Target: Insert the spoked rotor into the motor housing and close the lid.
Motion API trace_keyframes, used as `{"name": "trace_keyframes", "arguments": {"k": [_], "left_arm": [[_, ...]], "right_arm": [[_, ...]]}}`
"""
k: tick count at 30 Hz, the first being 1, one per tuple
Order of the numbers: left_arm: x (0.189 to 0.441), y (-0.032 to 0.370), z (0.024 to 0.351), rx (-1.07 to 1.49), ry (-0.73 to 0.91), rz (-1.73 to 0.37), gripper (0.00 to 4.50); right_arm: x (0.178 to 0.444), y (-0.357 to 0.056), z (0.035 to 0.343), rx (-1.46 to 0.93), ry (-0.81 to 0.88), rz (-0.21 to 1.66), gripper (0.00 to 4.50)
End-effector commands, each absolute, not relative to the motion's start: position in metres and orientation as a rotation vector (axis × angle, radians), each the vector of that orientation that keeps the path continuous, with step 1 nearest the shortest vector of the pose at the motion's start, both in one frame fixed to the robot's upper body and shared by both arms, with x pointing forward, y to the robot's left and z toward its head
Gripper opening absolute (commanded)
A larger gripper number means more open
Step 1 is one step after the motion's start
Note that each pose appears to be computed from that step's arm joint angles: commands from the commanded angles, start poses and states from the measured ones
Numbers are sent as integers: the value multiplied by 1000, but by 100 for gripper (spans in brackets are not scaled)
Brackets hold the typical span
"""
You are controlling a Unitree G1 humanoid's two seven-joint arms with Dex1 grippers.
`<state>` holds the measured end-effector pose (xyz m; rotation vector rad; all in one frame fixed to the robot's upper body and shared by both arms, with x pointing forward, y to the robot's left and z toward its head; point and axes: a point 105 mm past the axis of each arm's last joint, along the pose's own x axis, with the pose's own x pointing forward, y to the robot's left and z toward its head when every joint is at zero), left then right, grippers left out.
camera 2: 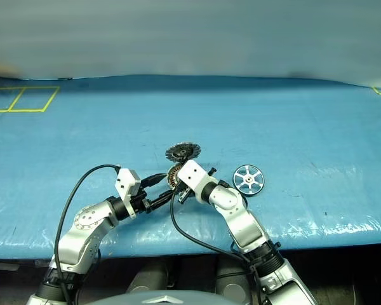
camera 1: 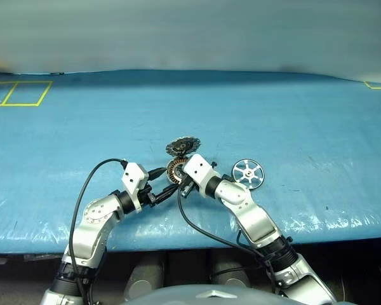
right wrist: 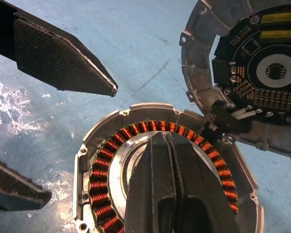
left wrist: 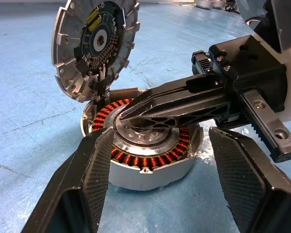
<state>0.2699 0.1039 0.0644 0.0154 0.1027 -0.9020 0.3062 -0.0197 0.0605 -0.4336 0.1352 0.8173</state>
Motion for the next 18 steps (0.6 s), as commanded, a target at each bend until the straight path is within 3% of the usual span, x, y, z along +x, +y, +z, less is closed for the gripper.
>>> {"name": "trace_keyframes", "arguments": {"k": [1,7,14,18], "left_arm": [[272,104,69,27,77,-899,334],[272,104,69,27,77,-902,334],[273,103,71,30,73,-903,334],[272,103,71,31,72,-905,334]], "right_arm": [[305,-30,36,-495,223,792,2],[305,-40,30,-469,283,768,2],[300,-53,9,-273,517,723,2],[302,-48,16,-294,497,728,2]]}}
